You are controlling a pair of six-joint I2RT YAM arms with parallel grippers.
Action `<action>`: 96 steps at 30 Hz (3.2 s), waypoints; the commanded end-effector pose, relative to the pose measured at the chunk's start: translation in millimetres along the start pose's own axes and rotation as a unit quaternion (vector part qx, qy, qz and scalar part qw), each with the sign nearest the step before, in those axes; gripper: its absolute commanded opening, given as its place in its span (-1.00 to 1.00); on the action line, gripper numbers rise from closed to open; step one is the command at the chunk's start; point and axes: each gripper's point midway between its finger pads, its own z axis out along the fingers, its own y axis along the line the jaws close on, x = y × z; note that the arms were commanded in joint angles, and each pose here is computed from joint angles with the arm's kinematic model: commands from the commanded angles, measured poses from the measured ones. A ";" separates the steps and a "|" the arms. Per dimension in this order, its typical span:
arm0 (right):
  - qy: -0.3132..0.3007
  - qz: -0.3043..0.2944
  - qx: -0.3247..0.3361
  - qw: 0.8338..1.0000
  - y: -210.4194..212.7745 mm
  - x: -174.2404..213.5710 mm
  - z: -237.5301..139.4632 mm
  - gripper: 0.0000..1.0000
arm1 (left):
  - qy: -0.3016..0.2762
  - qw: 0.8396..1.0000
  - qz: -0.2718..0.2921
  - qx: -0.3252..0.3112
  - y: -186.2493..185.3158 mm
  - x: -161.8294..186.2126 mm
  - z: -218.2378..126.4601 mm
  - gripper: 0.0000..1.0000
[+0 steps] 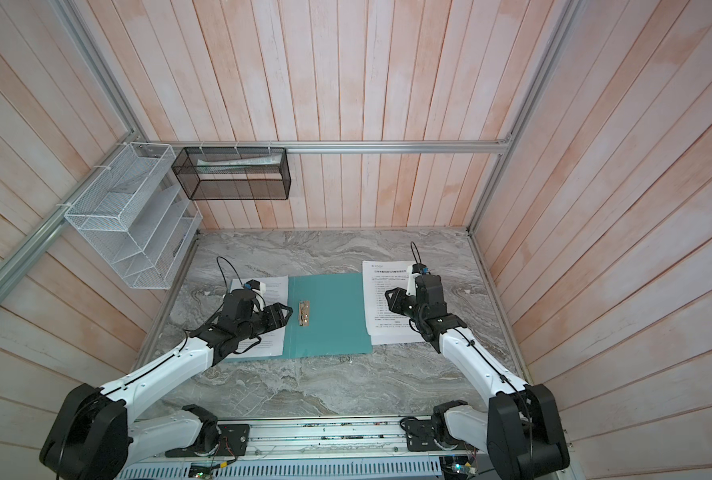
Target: Put the files into the folder
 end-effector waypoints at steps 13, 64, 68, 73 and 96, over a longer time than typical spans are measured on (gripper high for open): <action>0.132 -0.061 -0.100 0.984 112.7 68.5 67.8 -0.66 | 0.018 0.998 -0.015 -0.055 38.5 36.2 -19.2 -0.05; 0.314 -0.117 -0.099 0.937 160.7 201.5 165.9 -0.74 | 0.014 0.988 -0.139 -0.067 99.3 103.0 -17.5 -0.15; 0.318 -0.116 -0.101 0.936 160.0 204.7 166.8 -0.75 | 0.014 0.988 -0.141 -0.065 99.4 103.9 -17.5 -0.14; 0.319 -0.116 -0.101 0.935 161.0 204.9 168.5 -0.76 | 0.015 0.987 -0.144 -0.067 101.3 106.2 -17.5 -0.15; 0.365 -0.174 0.050 0.913 94.1 227.0 174.6 -1.00 | 0.019 0.987 -0.142 -0.078 107.3 110.3 -15.8 -0.11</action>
